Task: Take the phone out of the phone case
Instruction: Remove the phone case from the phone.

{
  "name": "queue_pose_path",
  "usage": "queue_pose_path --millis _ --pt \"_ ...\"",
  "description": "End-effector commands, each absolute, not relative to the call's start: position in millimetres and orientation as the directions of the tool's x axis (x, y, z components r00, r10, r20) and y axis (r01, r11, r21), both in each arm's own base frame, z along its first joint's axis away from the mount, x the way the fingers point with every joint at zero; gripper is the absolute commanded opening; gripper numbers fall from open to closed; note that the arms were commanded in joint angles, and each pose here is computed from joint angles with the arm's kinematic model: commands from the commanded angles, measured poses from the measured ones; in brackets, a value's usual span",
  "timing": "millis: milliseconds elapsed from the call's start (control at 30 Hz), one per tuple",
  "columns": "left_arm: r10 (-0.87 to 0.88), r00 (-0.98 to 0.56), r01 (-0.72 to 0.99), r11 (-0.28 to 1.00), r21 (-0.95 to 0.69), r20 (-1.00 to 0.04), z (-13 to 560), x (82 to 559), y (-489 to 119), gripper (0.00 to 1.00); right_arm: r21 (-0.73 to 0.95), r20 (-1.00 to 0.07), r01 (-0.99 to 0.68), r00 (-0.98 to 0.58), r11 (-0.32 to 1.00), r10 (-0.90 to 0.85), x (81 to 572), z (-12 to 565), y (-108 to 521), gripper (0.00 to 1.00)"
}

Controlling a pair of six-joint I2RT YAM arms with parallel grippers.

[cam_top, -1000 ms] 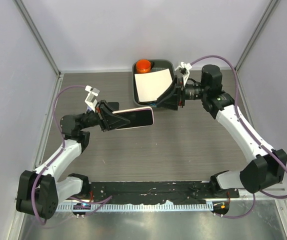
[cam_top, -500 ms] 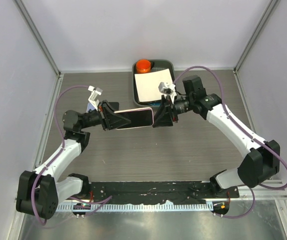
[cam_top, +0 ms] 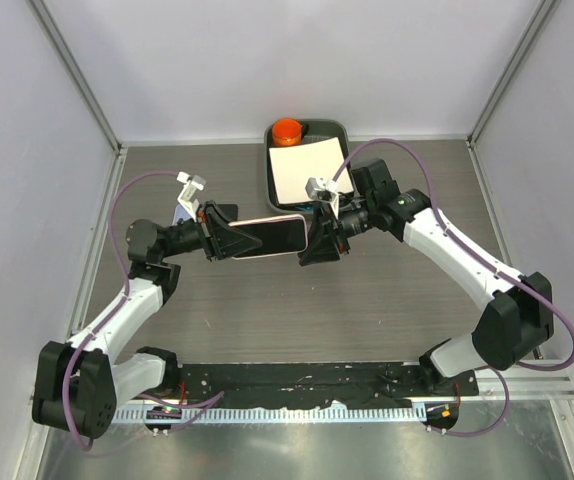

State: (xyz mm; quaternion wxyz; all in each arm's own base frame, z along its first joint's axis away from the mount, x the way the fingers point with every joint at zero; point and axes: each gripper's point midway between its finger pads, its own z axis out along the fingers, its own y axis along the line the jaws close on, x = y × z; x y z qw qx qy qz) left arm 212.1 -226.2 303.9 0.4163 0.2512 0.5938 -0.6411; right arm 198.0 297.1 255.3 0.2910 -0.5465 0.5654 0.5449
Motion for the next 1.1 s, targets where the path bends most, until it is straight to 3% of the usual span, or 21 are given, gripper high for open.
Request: queue_pose_path --millis 0,633,1067 --pt "-0.281 -0.413 0.894 0.056 -0.445 -0.866 337 212 -224 0.00 0.242 -0.944 -0.947 -0.178 -0.213 -0.279 200 262 299 0.31" --pt "-0.280 -0.407 0.898 0.051 -0.437 -0.869 337 210 -224 0.00 0.325 -0.932 -0.927 -0.282 -0.185 -0.226 212 272 305 0.35" --pt "-0.290 -0.417 0.893 0.047 -0.448 -0.862 340 210 -224 0.00 0.261 -0.954 -0.944 -0.219 -0.201 -0.206 210 270 298 0.36"
